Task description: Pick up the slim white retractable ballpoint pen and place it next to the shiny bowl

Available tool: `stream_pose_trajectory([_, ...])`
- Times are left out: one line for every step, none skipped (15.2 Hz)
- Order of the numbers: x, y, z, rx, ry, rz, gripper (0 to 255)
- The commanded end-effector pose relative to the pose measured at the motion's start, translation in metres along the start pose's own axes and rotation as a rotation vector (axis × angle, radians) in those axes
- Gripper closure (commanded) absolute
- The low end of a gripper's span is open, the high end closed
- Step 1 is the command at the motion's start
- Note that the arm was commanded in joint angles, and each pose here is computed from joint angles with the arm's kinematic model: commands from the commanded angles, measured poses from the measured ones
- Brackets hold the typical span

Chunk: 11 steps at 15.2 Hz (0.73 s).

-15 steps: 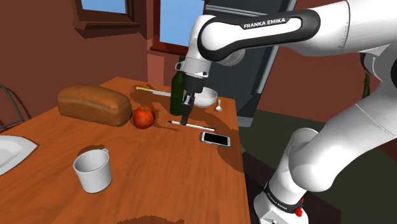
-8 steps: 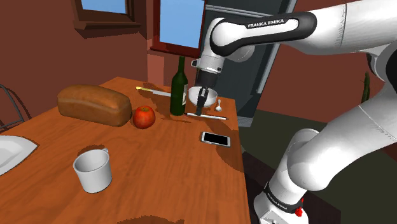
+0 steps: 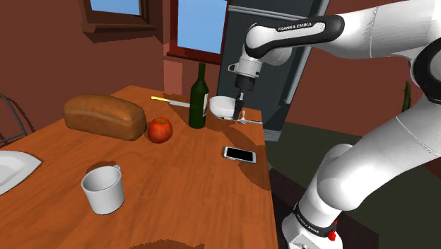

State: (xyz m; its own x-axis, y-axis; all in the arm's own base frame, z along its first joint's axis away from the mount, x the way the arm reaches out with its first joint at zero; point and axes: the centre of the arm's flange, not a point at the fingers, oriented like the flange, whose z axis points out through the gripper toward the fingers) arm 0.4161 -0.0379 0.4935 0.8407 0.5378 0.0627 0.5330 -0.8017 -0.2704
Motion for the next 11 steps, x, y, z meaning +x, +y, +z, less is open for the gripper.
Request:
stream_pose_trajectory([-0.016,0.023,-0.007,0.0,0.0,-0.001,255])
stream_pose_trajectory([-0.022,0.035,-0.011,0.0,0.0,-0.001,255])
stream_pose_trajectory([-0.028,0.046,-0.015,0.0,0.0,-0.001,255])
stream_pose_trajectory([-0.034,0.057,-0.018,0.0,0.0,-0.001,255])
stream_pose_trajectory([-0.04,0.068,-0.022,0.0,0.0,-0.001,255])
stream_pose_trajectory([-0.046,0.079,-0.025,0.0,0.0,-0.001,255])
stream_pose_trajectory([-0.052,0.09,-0.029,0.0,0.0,-0.001,255])
stream_pose_trajectory([-0.059,0.101,-0.032,0.0,0.0,-0.001,255])
stream_pose_trajectory([-0.065,0.112,-0.036,0.0,0.0,-0.001,255])
stream_pose_trajectory([-0.071,0.124,-0.039,0.0,0.0,-0.001,255])
stream_pose_trajectory([-0.075,0.131,-0.042,0.0,0.0,-0.001,255])
